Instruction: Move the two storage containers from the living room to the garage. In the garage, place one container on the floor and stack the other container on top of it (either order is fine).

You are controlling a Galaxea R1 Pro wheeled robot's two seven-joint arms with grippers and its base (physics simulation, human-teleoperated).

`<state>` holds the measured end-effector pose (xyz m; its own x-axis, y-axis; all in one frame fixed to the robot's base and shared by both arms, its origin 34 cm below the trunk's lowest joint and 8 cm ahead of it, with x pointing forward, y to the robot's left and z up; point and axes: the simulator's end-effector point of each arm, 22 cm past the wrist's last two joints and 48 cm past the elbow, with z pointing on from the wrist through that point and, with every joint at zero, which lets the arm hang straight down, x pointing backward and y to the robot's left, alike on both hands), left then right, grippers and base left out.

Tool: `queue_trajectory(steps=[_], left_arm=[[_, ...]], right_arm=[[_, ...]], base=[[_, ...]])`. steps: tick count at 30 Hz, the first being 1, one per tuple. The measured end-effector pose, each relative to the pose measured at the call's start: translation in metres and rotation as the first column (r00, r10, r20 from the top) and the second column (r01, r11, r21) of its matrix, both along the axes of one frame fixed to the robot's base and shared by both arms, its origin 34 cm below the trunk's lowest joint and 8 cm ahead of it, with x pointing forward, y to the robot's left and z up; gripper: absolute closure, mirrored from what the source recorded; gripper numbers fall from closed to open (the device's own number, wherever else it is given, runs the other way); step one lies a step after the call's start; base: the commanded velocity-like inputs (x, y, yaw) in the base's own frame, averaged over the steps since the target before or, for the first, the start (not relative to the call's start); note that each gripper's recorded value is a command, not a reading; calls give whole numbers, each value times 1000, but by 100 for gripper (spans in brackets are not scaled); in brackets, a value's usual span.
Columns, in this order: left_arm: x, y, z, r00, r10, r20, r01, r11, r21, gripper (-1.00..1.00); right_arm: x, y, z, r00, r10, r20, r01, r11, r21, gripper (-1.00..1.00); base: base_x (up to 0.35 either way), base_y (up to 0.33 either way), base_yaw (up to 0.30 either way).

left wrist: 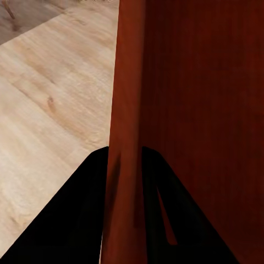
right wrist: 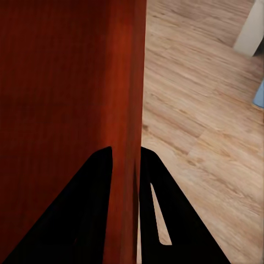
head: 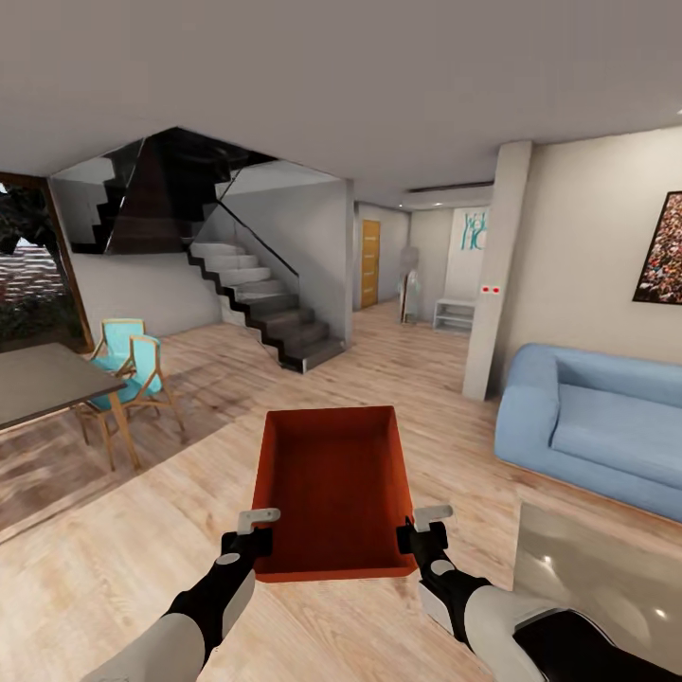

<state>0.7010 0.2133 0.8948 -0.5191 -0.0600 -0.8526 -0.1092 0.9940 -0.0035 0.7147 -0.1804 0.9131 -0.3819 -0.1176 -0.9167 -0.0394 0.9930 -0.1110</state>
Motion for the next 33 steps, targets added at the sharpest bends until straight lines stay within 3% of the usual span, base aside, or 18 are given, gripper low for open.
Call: queue_trajectory(steps=[33], left_arm=[[0, 0, 0, 1000, 0, 0, 0, 1000, 0, 100]], right_arm=[[0, 0, 0, 1000, 0, 0, 0, 1000, 0, 100]], base=[[324, 0, 0]])
